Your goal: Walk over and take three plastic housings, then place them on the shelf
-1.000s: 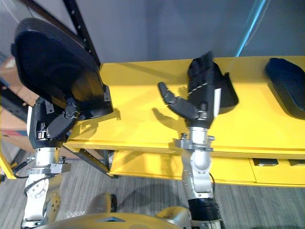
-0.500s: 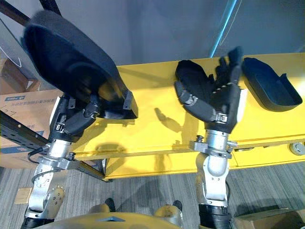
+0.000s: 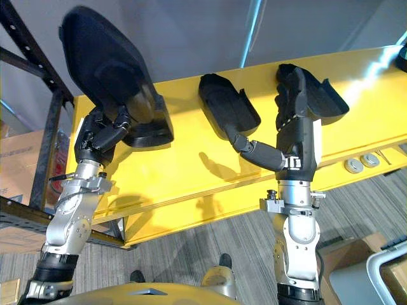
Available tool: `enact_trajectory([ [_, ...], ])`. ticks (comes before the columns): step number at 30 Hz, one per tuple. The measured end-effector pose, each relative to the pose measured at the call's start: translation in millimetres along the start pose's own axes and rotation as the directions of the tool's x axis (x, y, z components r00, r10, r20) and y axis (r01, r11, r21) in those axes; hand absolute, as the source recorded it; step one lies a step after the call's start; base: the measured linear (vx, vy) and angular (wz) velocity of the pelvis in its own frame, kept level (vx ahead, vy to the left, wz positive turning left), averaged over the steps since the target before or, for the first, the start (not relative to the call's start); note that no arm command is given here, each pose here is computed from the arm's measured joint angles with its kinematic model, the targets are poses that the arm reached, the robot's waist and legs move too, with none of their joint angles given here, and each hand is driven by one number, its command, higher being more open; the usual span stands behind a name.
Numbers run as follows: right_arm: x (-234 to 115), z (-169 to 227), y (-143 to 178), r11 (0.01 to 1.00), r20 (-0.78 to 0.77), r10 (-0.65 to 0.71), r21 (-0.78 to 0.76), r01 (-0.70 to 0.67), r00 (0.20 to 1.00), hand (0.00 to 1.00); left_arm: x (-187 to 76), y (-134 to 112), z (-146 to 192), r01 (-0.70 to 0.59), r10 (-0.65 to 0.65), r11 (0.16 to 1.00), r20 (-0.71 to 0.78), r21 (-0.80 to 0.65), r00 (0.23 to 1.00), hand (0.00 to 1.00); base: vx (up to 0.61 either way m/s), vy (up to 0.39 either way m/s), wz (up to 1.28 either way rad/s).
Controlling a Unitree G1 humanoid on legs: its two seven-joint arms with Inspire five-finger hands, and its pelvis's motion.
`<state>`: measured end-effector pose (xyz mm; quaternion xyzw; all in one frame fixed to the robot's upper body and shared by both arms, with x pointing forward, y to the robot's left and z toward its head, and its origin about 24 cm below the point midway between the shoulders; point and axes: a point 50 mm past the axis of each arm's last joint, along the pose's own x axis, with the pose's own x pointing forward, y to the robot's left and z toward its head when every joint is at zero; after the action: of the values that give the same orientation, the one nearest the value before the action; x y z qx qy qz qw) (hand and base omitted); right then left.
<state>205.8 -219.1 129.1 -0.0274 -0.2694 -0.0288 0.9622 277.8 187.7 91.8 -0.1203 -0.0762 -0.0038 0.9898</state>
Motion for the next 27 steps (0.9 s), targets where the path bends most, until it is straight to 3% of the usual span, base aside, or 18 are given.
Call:
enact_trajectory([
  [7, 4.3, -1.6, -0.3, 0.995, -0.02, 0.097, -0.026, -0.098, 0.995, 1.0, 52.7, 24.6, 18.0, -0.058, 0.068, 0.986, -0.058, 0.156, 0.996, 0.0, 0.01, -0.003, -0.09],
  [11, 6.3, -1.3, 1.6, 0.991, -0.022, 0.136, -0.006, -0.136, 0.99, 1.0, 58.7, 32.0, 22.0, -0.063, 0.078, 0.983, -0.085, 0.171, 0.993, 0.0, 0.0, -0.001, -0.02],
  [16, 12.5, -1.4, 7.8, 0.984, -0.023, 0.179, 0.005, -0.179, 0.984, 1.0, 56.8, 47.9, 11.2, -0.053, 0.095, 0.982, -0.227, 0.183, 0.969, 0.0, 0.0, 0.0, -0.01],
  [27, 12.6, -5.5, 12.4, 0.982, -0.055, 0.189, 0.03, -0.187, 0.981, 1.0, 64.0, 58.8, 16.0, 0.012, 0.046, 0.982, -0.3, 0.188, 0.953, 0.0, 0.0, 0.0, 0.0],
])
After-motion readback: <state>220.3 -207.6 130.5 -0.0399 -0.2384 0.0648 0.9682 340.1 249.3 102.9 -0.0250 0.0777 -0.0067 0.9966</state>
